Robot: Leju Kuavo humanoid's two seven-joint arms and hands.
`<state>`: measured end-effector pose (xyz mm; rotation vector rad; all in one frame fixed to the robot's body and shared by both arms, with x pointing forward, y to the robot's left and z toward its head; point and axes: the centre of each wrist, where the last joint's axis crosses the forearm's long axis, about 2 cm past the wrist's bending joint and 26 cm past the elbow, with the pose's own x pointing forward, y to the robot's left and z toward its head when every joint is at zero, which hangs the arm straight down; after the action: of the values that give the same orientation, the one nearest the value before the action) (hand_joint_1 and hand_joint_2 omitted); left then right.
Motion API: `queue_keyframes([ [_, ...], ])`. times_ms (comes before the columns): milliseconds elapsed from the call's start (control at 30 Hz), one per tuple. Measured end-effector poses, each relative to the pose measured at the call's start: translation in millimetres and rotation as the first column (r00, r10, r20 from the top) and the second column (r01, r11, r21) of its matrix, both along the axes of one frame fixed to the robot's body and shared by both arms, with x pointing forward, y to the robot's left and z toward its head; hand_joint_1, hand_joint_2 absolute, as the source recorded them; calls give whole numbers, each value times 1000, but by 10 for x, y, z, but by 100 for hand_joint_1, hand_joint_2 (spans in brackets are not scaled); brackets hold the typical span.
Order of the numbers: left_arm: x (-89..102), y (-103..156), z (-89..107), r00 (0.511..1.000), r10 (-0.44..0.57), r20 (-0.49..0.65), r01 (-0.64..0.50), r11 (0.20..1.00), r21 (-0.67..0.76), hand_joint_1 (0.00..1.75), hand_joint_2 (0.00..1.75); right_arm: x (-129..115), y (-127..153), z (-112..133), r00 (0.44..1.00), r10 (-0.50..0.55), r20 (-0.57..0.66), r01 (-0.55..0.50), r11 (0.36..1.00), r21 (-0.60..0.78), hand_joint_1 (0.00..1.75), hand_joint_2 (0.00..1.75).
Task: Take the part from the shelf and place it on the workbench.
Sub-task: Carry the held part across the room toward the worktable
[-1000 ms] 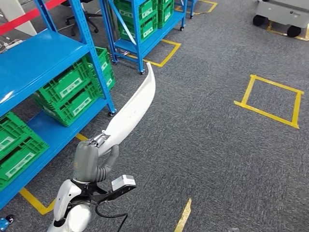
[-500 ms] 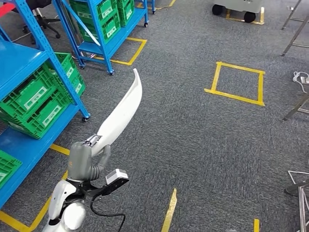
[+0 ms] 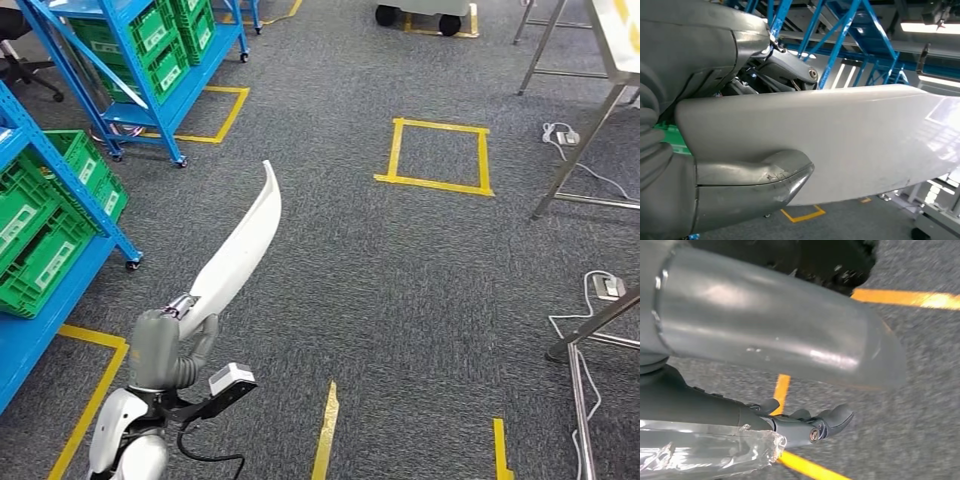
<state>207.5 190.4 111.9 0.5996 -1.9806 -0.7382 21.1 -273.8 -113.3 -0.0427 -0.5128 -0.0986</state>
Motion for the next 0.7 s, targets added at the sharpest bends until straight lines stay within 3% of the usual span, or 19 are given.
queue_keyframes([
  [700, -113, 162, -19, 999, 43, 14, -42, 999, -11, 175, 175, -43, 103, 2, 1000, 27, -15, -26, 1000, 16, 0, 0],
])
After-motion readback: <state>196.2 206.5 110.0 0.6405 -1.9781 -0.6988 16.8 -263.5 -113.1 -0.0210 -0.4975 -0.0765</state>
